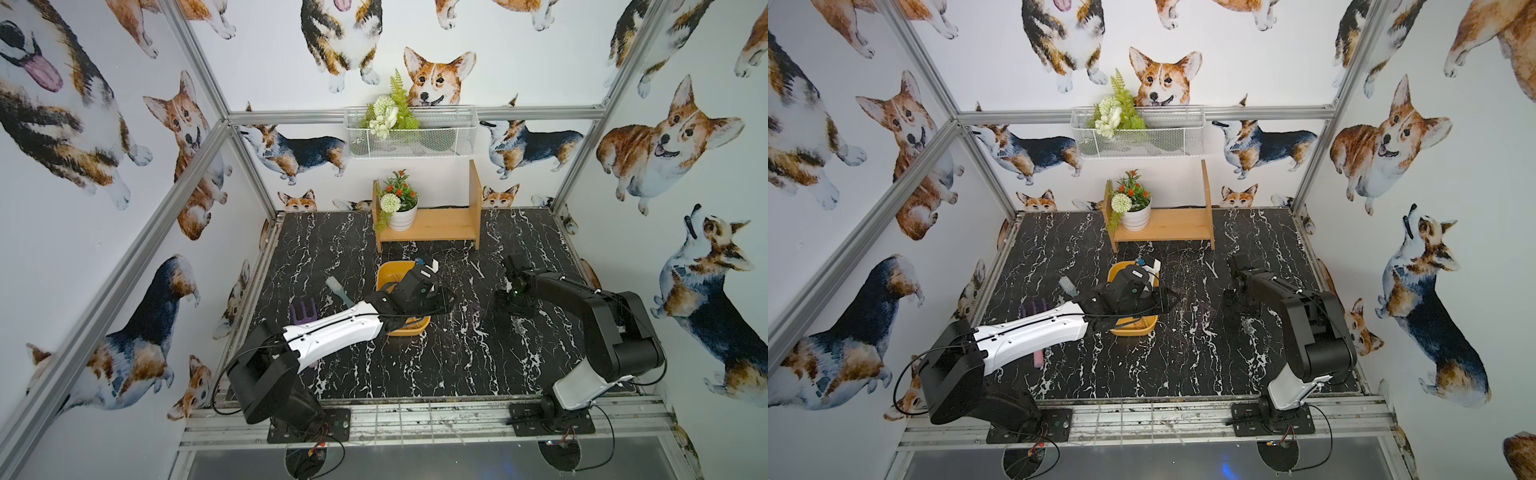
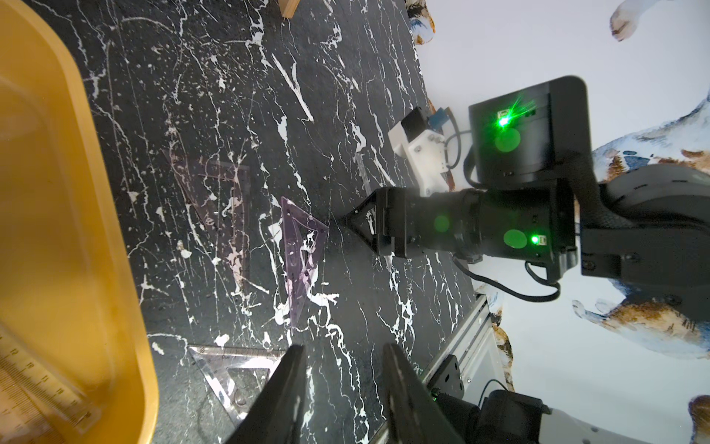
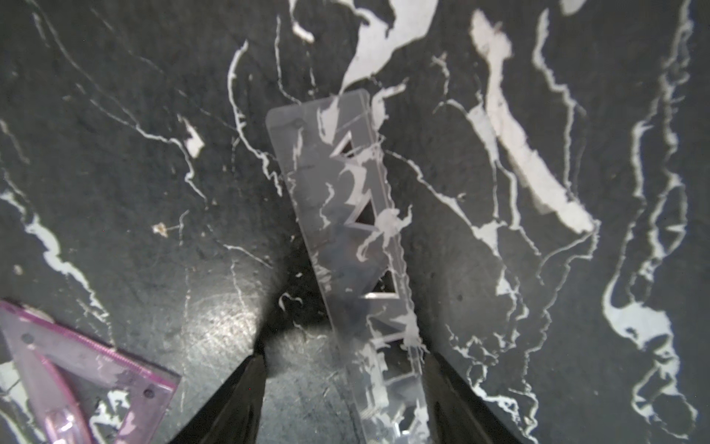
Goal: Put the scattered rulers into the storage box
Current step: Pick up the ruler from the center of the board.
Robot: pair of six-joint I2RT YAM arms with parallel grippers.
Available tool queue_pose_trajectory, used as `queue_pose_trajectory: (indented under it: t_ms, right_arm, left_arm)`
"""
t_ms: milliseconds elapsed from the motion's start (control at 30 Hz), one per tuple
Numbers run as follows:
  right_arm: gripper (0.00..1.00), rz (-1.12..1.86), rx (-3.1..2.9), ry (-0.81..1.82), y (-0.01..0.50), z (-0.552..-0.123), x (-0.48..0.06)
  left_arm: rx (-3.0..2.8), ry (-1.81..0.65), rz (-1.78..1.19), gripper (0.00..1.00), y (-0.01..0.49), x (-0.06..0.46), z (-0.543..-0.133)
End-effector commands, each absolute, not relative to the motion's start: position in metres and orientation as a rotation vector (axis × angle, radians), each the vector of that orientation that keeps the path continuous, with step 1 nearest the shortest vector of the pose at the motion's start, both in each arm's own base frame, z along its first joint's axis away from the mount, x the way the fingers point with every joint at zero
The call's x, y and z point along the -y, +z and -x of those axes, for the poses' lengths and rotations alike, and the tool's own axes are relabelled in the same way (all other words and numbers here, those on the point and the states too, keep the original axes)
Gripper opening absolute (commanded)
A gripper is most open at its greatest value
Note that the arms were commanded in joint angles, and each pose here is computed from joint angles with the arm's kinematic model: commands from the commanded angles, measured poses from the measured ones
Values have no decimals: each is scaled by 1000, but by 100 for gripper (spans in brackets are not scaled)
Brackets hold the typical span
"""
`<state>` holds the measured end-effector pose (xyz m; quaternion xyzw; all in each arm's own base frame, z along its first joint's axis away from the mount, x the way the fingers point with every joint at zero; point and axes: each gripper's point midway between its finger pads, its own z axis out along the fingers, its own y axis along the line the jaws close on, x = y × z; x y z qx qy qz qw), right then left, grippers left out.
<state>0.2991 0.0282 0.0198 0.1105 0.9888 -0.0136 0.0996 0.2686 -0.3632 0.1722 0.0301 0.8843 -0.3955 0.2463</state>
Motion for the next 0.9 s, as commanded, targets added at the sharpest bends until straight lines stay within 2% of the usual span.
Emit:
queue_pose_trajectory:
  t_ms: [0,200,500,867]
  right_arm:
    - [68,-309,-2932,-27,15,-300,-30]
    - [64,-315,-2945,-15,10,-298,-30]
    - [38,-321,-2971,45,1,-291,-34]
    - [20,-325,-2964,101,6,-292,-40]
  left_arm:
    - [-2392,-1092,-93,39,177,366,-270]
    - [-2391,-1089,-90,39,177,364,-270]
    - [-2391,-1087,-89,39,177,363,-270]
    - [-2386,-1089,-88,39,178,363,-270]
